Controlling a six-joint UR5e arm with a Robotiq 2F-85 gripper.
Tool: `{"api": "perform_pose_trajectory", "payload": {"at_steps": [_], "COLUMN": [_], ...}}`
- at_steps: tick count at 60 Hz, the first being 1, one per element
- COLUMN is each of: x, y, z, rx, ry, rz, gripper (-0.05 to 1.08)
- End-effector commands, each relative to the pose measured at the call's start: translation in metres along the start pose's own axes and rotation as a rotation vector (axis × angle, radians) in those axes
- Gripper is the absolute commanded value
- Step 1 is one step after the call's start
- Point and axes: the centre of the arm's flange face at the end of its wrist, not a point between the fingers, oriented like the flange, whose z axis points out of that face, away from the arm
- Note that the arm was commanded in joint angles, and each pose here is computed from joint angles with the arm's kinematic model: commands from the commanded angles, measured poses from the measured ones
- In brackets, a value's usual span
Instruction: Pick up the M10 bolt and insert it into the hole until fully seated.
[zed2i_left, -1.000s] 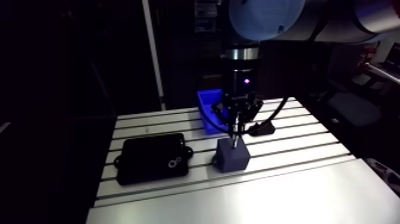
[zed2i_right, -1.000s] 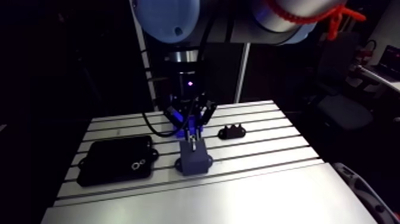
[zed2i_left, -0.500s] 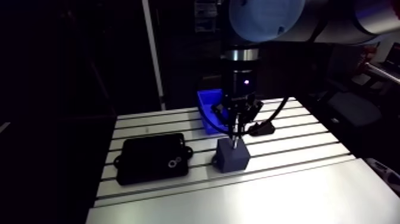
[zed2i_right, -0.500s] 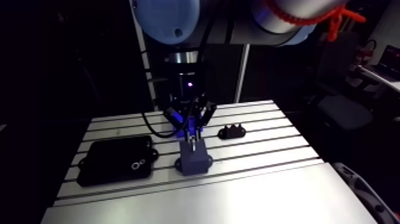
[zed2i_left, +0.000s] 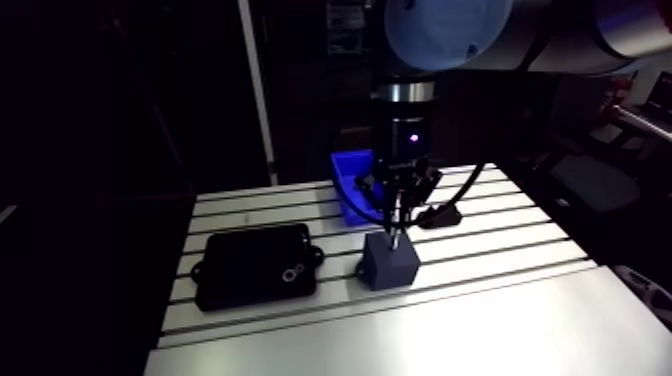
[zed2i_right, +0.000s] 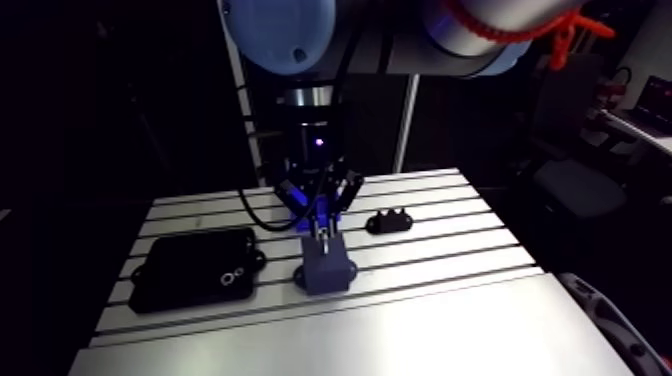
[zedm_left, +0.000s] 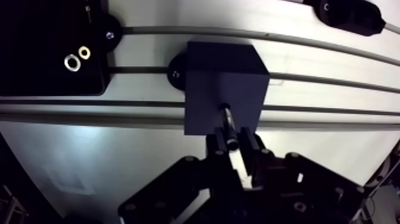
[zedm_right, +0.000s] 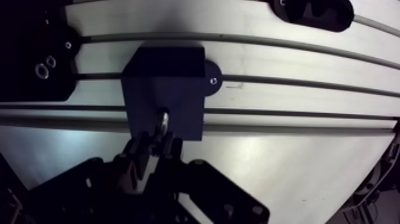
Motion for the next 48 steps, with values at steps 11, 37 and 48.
{"api": "perform_pose_trajectory", "payload": {"at_steps": [11, 37, 48], "x": [-0.0004, 0.0033, 0.0033], "y": [0.0, 0.0011, -0.0001], "z": [-0.0008, -0.0016, -0.0008], "rx": [0.0, -0.012, -0.008], "ry": [0.002, 0.042, 0.035], "rz": [0.001, -0.005, -0.007], "gripper": [1.08, 1.08, 1.08]}}
